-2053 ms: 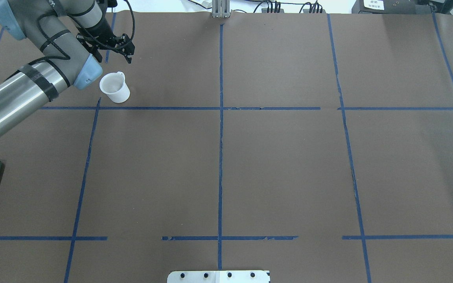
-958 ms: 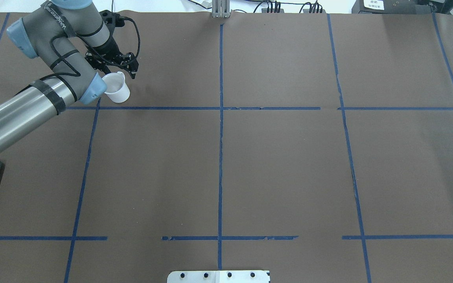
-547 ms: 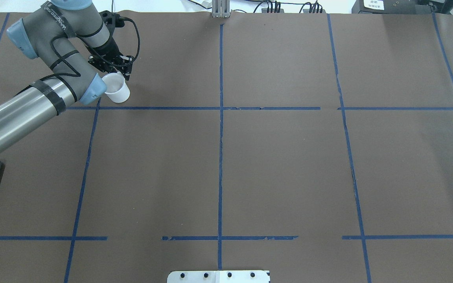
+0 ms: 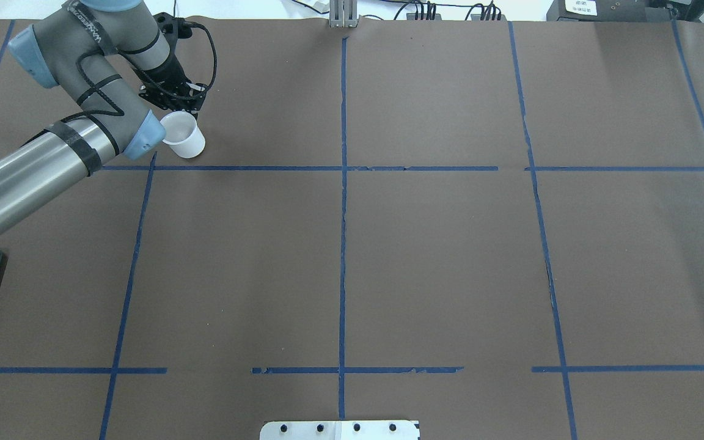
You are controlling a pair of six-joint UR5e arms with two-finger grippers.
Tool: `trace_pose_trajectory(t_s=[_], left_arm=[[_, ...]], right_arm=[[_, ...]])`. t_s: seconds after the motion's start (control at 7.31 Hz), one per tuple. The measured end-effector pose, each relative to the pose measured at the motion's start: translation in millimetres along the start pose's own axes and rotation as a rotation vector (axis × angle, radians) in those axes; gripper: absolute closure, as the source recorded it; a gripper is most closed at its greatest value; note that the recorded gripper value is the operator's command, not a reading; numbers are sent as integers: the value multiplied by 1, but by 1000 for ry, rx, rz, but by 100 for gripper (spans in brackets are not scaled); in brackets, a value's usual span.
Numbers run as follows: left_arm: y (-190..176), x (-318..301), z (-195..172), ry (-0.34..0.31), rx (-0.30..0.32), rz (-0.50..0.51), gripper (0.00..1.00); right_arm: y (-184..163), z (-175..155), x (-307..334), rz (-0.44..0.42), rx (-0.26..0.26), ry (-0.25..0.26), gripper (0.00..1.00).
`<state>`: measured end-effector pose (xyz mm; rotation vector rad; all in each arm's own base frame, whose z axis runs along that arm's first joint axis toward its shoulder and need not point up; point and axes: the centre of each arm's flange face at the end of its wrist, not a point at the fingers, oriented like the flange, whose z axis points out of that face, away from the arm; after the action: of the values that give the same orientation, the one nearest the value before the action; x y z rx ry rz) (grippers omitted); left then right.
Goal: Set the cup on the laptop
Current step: 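Lift the mug with the left gripper and carry it toward the silver laptop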
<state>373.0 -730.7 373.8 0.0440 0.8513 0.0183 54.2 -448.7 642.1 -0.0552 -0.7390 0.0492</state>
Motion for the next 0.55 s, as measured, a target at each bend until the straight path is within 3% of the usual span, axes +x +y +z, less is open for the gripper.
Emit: trace_pose_trajectory(t_s=[0.27, 0.55], left_arm=[[15, -19, -47, -19, 9, -39, 100], [62, -66, -88, -27, 31, -75, 100]], right_arm=[[0, 0, 0, 0, 0, 0, 0], [0, 0, 0, 0, 0, 0, 0]])
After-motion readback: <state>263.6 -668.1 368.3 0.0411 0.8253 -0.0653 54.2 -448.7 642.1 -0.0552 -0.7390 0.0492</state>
